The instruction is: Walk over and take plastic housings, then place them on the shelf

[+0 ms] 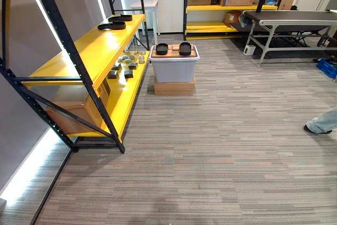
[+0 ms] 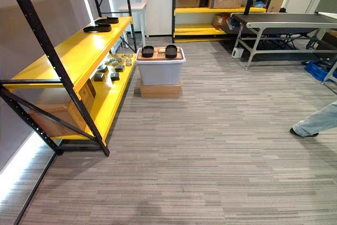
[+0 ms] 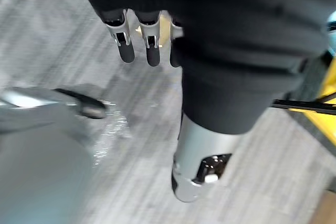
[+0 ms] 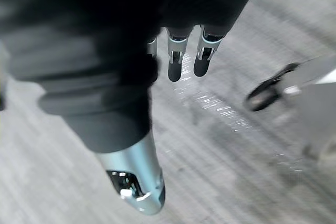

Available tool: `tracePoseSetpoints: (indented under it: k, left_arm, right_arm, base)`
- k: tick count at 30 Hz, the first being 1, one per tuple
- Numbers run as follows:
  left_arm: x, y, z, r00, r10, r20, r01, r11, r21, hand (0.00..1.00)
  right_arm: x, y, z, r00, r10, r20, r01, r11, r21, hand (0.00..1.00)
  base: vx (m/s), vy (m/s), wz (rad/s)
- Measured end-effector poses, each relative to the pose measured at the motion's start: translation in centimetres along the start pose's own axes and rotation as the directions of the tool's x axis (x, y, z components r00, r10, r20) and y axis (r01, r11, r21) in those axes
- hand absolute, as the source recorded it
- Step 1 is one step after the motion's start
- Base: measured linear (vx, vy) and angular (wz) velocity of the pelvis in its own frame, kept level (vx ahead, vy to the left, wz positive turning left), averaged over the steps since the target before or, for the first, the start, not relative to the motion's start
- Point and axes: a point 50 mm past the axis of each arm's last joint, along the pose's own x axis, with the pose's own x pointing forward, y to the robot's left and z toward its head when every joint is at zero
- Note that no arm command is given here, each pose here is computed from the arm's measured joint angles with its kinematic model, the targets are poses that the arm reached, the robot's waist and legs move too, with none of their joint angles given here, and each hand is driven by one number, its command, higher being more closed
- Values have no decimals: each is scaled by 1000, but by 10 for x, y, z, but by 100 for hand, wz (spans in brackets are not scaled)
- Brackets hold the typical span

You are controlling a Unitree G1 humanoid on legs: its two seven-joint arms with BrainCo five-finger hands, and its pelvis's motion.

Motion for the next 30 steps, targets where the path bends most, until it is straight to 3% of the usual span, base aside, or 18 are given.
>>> tracePoseSetpoints:
  k: [4, 7, 11, 17, 30]
  left_arm:
    - [2, -5, 53, 980, 1, 197, 2, 1000, -16, 0]
    - [3, -11, 61, 973, -7, 229, 13, 1000, -23, 0]
    - [3, -11, 60, 974, 0, 226, 5, 1000, -22, 0]
    - [1, -11, 60, 970, -3, 243, -20, 996, 90, 0]
    - [-1, -2, 46, 978, 12, 208, -31, 995, 90, 0]
  right_arm:
    - [3, 24, 63, 976, 62, 207, -45, 996, -83, 0]
    - [2, 30, 75, 966, 73, 248, -48, 993, -105, 0]
    - [3, 36, 75, 966, 81, 246, -50, 990, -129, 0]
    - [3, 37, 71, 968, 88, 235, -53, 987, -152, 0]
    - [3, 37, 58, 974, 104, 201, -70, 983, -171, 0]
  base:
    - [12, -30, 0]
    - [11, -51, 0]
    - [-3, -40, -4]
    - [-9, -37, -3]
    - [-37, -27, -5]
